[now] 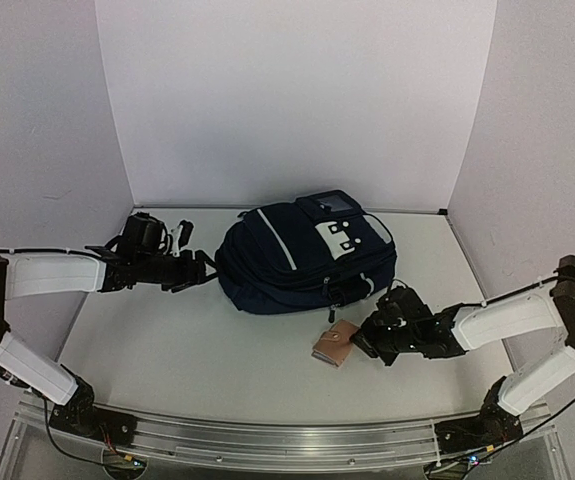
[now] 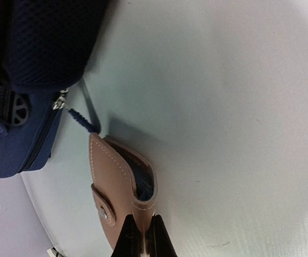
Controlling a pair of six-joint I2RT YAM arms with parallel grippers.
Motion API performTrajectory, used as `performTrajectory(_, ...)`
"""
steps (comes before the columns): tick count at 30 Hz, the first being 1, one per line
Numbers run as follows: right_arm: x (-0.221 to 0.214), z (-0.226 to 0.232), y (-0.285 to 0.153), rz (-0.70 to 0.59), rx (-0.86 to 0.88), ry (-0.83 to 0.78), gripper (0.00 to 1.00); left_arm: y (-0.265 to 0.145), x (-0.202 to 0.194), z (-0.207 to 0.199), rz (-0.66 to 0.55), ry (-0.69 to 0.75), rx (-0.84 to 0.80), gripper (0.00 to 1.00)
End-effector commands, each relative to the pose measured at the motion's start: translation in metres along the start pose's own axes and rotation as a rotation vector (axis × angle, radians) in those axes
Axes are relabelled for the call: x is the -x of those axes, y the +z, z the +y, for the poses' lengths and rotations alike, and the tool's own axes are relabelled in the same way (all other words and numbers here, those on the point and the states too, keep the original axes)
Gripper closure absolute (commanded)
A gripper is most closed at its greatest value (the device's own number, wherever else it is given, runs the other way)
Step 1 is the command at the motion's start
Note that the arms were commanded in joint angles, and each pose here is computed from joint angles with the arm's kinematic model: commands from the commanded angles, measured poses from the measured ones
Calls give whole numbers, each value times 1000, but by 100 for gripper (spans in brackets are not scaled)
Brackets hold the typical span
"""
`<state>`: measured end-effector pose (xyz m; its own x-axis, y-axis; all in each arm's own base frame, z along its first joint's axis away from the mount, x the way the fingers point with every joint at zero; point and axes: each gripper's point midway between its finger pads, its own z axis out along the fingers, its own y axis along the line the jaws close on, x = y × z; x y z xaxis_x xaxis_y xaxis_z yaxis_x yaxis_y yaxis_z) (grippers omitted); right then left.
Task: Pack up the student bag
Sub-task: Pick up the personal item from the center of the board.
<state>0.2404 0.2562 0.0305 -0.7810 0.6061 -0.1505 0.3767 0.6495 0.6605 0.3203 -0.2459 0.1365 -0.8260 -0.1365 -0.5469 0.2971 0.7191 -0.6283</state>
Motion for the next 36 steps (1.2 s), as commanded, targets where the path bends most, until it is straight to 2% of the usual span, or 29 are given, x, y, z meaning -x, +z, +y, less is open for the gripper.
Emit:
performTrajectory(1,13,80,-39,-62,263,-189,100,-22,20,-68,-57,42,-220,29)
performTrajectory(5,20,134,-75,-107,418,-278,100,-35,12,-119,-52,178,-384,26)
performTrajectory(8,17,171,-96,-110,524,-371,100,-41,7,-142,-30,227,-495,24)
performTrajectory(12,6,207,-108,-77,622,-499,100,-44,-2,-167,34,257,-612,20)
performTrajectory(17,-14,243,-124,4,815,-540,100,-41,-18,-193,118,299,-705,17)
performTrajectory(27,-39,263,-126,107,932,-594,100,-36,-28,-205,165,301,-744,17)
performTrajectory(32,-46,268,-131,138,975,-603,100,-30,-27,-204,165,284,-747,21)
performTrajectory(36,-47,268,-130,144,976,-601,100,-32,-25,-208,158,281,-775,30)
